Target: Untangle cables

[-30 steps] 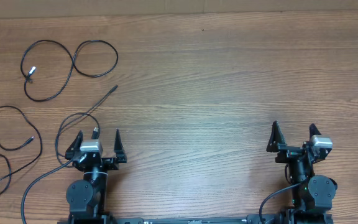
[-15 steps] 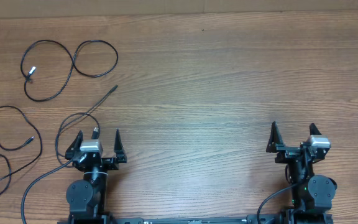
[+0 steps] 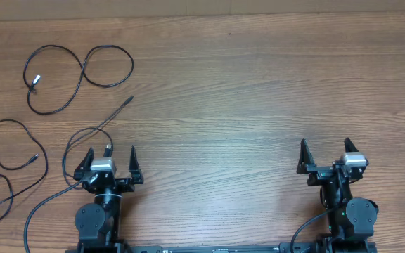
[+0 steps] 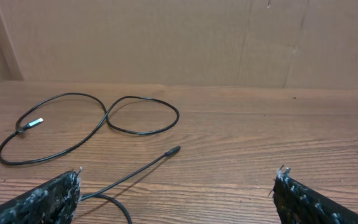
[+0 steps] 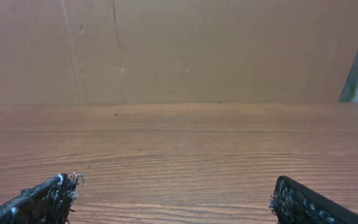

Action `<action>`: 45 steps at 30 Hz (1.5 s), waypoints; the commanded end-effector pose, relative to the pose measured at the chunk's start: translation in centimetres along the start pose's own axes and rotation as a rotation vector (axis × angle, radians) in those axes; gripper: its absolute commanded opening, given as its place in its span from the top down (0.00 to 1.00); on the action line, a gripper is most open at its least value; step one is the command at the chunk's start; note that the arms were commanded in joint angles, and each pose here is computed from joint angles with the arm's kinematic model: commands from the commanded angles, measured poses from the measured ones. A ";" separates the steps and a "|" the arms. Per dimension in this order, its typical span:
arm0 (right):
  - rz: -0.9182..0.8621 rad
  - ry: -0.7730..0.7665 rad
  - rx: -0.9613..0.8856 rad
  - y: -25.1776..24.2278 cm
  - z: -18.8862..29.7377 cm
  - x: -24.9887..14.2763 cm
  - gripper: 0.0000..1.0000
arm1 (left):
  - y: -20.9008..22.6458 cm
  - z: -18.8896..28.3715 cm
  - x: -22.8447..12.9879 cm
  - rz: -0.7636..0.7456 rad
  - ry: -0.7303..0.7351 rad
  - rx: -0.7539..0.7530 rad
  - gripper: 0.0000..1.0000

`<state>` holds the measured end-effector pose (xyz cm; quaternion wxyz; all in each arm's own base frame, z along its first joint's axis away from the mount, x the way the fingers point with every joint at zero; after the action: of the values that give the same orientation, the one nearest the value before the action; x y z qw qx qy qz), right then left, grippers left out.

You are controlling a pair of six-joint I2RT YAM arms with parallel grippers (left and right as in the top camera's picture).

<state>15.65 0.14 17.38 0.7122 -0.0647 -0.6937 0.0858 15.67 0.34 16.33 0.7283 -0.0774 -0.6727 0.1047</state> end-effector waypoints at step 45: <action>-0.030 -0.004 -0.016 -0.1 0.0 -0.2 0.00 | 0.2 0.0 0.0 0.018 -0.014 0.018 0.00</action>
<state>15.65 0.09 17.38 0.7134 -0.0576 -0.6945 0.0736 15.67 0.34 16.33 0.7284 -0.0775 -0.6727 0.1046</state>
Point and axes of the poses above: each gripper's point midway between its finger pads, its own z axis back along the fingers, its own y axis along the line the jaws close on, x = y × z, the point moved 9 cm from there along z, back along the fingers, and after that the axes turned 13 degrees about z, right-handed, at the moved point
